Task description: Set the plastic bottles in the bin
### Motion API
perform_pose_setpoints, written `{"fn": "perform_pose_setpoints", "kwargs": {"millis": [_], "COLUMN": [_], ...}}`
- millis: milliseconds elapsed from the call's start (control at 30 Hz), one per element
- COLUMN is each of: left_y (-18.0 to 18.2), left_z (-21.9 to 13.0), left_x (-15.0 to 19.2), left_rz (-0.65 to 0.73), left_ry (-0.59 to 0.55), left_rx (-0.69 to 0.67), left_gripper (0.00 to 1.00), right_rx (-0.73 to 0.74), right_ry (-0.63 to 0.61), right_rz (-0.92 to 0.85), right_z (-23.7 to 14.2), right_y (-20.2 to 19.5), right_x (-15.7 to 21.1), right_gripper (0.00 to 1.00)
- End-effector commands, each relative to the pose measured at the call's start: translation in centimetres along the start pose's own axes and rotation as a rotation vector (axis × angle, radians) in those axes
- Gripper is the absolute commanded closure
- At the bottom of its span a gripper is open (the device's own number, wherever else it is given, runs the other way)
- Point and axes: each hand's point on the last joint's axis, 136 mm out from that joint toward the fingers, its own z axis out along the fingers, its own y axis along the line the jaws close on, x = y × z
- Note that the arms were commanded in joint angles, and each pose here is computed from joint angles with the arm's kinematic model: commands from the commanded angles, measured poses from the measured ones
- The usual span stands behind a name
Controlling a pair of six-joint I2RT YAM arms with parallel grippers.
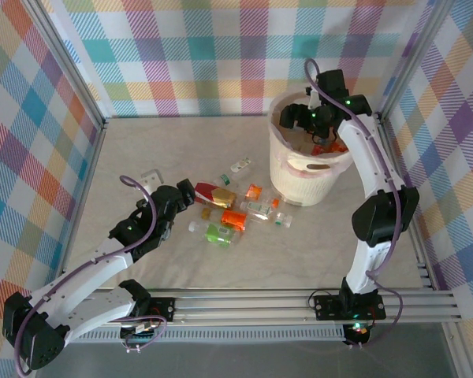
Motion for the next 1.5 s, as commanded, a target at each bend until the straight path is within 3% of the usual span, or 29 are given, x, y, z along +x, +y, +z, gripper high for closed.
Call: {"fn": "perform_pose_setpoints", "kwargs": {"millis": [0, 367, 633, 800, 1233, 1467], "left_y": [0.0, 0.3, 2.6, 6.4, 11.7, 13.0], "left_z": [-0.3, -0.7, -1.3, -1.3, -0.1, 0.5], "left_x": [-1.0, -1.3, -2.0, -2.5, -1.7, -1.2], "left_rz": [-0.01, -0.016, -0.054, -0.079, -0.203, -0.25], "left_ry": [-0.016, -0.02, -0.053, -0.048, 0.059, 0.11], "left_rx": [-0.014, -0.015, -0.099, -0.235, -0.326, -0.348], "left_gripper": [0.0, 0.0, 0.0, 0.0, 0.0, 0.0], "right_rx": [-0.124, -0.19, -0.214, -0.26, -0.225, -0.179], "right_ry": [-0.066, -0.164, -0.195, -0.09, 0.284, 0.397], "right_rz": [-0.014, -0.072, -0.305, -0.419, -0.647, -0.778], "right_z": [-3.5, -8.9, -11.5, -9.7, -0.2, 3.0], "right_y": [3.0, 5.1, 9.6, 12.1, 15.5, 17.0], "right_x": [-1.0, -0.2, 6.0, 11.6, 26.3, 31.3], "right_gripper": [0.09, 0.07, 0.06, 0.05, 0.05, 0.05]}}
